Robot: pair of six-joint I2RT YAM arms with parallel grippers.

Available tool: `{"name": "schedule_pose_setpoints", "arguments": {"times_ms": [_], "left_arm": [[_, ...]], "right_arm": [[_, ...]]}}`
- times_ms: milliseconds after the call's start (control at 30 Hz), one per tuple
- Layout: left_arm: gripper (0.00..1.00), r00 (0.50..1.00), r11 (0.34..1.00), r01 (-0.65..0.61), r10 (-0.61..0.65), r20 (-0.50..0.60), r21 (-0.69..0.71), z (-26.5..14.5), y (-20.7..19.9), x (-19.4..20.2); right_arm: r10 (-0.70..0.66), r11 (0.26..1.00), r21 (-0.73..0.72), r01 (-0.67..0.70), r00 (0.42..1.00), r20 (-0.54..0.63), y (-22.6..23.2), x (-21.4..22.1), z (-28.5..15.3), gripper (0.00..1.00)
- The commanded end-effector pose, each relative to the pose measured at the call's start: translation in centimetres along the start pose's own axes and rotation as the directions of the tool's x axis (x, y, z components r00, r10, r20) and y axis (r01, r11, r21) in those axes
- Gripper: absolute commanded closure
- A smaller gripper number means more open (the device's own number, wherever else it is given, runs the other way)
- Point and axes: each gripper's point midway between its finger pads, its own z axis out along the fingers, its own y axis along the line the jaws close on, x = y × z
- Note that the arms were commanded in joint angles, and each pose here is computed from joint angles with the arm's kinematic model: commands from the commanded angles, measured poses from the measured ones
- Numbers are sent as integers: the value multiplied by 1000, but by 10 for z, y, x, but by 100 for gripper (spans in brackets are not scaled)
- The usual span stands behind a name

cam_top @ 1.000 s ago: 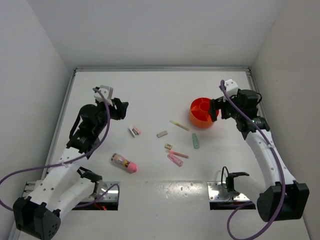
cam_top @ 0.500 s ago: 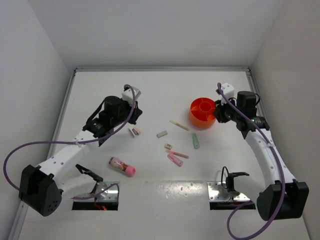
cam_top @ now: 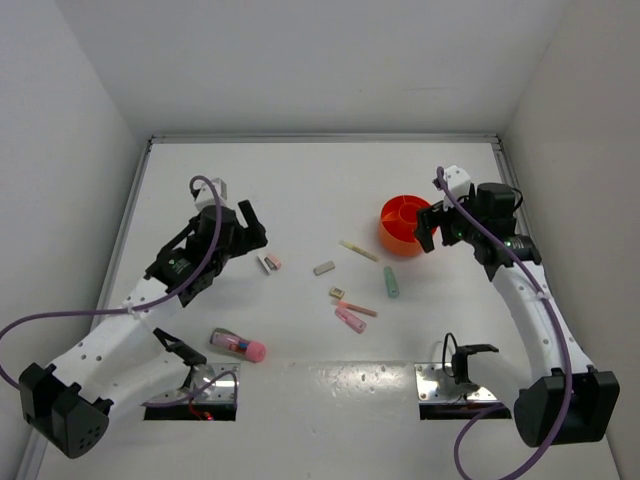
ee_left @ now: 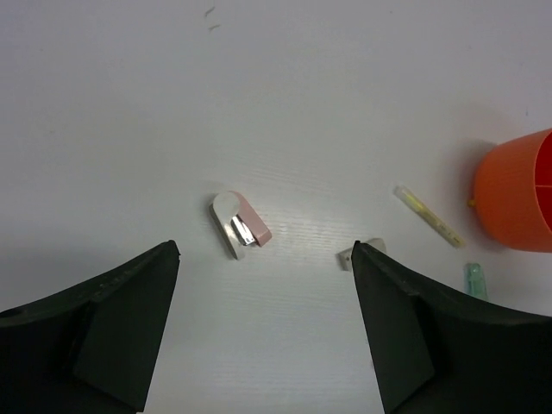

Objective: Sort the stationery into containers
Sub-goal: Pick up the stationery from the corner of the board.

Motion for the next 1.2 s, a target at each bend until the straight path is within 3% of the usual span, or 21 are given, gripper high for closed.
{"name": "schedule_pose_setpoints", "arguments": {"times_ms": [0,100,133,200,533,633,667,767,900,967,1000,1067,1100,1167], "left_arm": [[13,1000,999,13,-12,23,-49,-7,8,-7],[13,1000,998,-9,11,29,-54,-10,12,-12],[13,999,998,2,0,45,-56,-12,14,-17],[13,998,999,-3,6,63,-45,-17,16,-23],[13,995,998,-20,26,101,-58,-27,28,-34],[13,993,998,-37,43,106,-56,-28,30,-36],[13,991,997,-41,49,121,-66,-32,32,-41],[13,976,992,-27,54,209,-127,-48,45,-64],[13,953,981,23,37,302,-192,-66,65,-79],[13,945,978,35,33,324,-204,-69,71,-78],[13,943,977,39,33,331,-210,-67,74,-76],[13,935,977,64,14,354,-206,-68,76,-76],[13,932,974,69,14,362,-214,-69,80,-75],[13,931,972,75,12,366,-222,-67,83,-74]], "right_arm": [[-30,999,-9,31,996,82,1,-25,-8,5],[-53,991,-118,63,995,85,20,-22,-9,27],[-57,985,-156,68,996,74,26,-18,-8,40],[-69,965,-248,85,995,72,41,-15,-9,46],[-111,898,-417,139,990,90,73,-7,-13,31],[-130,811,-552,191,980,149,105,-6,-24,29],[-144,727,-636,258,963,227,129,-9,-34,29],[-181,616,-712,337,940,288,172,3,-33,28],[-280,560,-742,370,927,251,211,17,1,32],[-332,559,-724,403,910,249,224,12,18,32],[-370,511,-759,403,900,229,246,25,25,31],[-407,510,-735,447,878,252,263,17,40,30],[-433,474,-758,448,868,242,284,29,45,29],[-441,490,-725,484,855,273,302,23,58,28]]}}
